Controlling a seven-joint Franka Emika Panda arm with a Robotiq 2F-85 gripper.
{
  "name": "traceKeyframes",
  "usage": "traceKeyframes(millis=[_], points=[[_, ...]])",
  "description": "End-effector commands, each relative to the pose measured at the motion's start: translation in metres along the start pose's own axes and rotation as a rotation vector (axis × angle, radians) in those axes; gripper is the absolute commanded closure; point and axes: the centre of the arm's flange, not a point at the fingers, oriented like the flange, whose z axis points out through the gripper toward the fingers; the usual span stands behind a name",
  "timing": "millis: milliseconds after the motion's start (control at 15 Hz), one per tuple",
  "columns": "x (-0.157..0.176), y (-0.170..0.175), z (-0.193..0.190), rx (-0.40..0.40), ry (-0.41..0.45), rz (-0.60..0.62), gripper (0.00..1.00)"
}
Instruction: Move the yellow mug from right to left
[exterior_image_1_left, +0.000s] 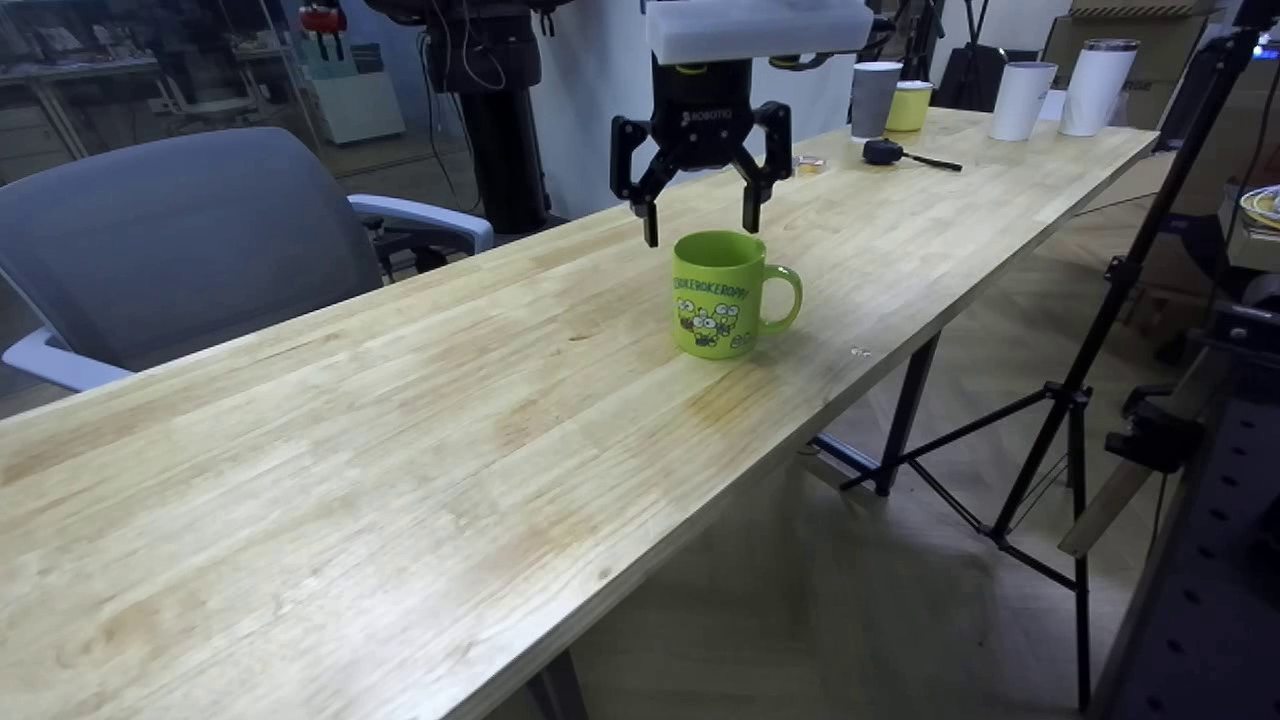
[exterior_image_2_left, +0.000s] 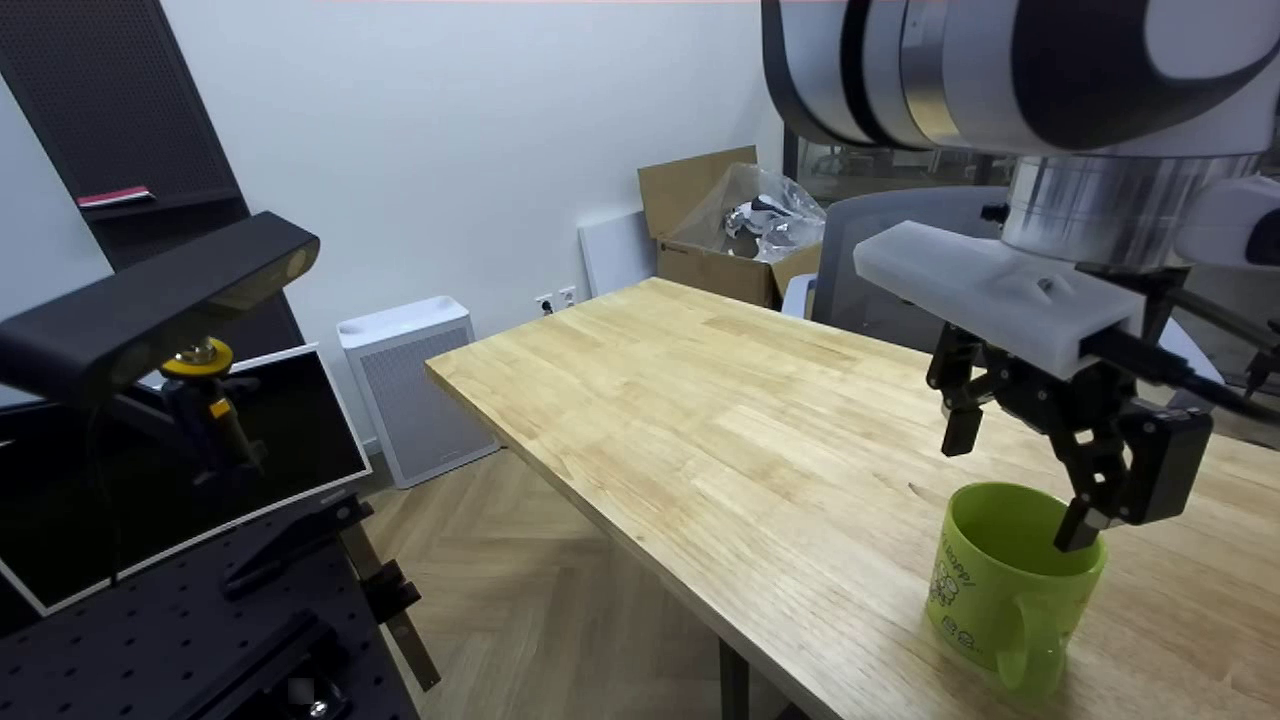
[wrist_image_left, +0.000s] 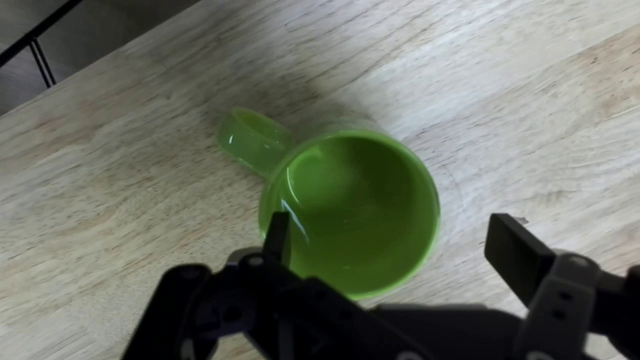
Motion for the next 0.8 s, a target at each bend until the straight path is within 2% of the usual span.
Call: traceKeyframes(millis=[0,400,733], points=[[0.000,0.000,0.000,0.000,0.000,0.000,0.00],[0.000,0.000,0.000,0.000,0.000,0.000,0.00],[-0.018,-0.022,0.032,-0.053,-0.010,-0.061,0.00]])
